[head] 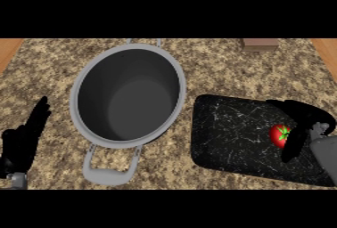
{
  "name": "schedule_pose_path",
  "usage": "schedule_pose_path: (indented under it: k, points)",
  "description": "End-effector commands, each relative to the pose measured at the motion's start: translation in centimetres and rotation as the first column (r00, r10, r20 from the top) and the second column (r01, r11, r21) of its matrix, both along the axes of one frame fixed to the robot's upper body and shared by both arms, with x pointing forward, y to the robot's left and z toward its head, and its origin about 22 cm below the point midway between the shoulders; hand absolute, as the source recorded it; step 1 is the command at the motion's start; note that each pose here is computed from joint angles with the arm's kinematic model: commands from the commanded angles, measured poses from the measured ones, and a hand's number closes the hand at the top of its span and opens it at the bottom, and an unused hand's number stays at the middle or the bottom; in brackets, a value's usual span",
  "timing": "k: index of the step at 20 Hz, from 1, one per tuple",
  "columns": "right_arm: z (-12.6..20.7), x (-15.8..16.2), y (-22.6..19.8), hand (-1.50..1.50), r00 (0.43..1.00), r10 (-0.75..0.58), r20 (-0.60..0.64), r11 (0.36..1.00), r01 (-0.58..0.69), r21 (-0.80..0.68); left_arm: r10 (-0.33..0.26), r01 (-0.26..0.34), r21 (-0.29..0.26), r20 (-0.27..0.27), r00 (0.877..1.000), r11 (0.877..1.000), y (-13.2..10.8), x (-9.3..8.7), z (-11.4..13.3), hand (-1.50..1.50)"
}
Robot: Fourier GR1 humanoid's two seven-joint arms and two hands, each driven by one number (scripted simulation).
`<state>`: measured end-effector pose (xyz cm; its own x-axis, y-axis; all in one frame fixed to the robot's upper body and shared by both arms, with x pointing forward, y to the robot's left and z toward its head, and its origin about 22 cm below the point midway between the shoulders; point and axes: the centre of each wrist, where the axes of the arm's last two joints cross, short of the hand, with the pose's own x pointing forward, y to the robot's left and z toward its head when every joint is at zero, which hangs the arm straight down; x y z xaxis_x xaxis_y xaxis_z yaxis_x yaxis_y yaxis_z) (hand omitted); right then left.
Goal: Pick the tomato from the tray and place it in the pot
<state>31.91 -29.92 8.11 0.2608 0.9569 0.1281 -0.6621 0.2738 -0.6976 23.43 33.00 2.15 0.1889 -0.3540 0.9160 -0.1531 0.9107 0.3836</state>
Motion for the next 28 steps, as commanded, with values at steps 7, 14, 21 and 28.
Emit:
schedule_pose_path:
  k: [7,14,21,28]
  points:
    - [-0.5,-0.6,1.0,1.50,0.996,0.088,-0.033,0.996,-0.089,-0.013,0.007,-0.007,-0.007,0.001,1.000,1.000,-0.5,0.0,1.3,0.00]
    - [-2.0,-0.8,0.2,1.50,0.994,0.108,0.024,0.994,-0.108,0.008,-0.009,0.009,0.002,0.016,1.000,1.000,1.7,-2.1,-0.7,0.00]
    - [-0.9,-1.0,8.3,1.50,0.972,0.216,0.088,0.976,-0.218,0.021,0.010,-0.010,0.004,0.007,1.000,1.000,0.6,-0.5,-0.2,0.00]
    - [1.8,-7.7,27.2,1.50,0.730,0.590,0.345,0.774,-0.633,0.015,-0.087,0.087,0.003,-0.001,0.996,0.996,-1.9,1.0,-0.1,0.00]
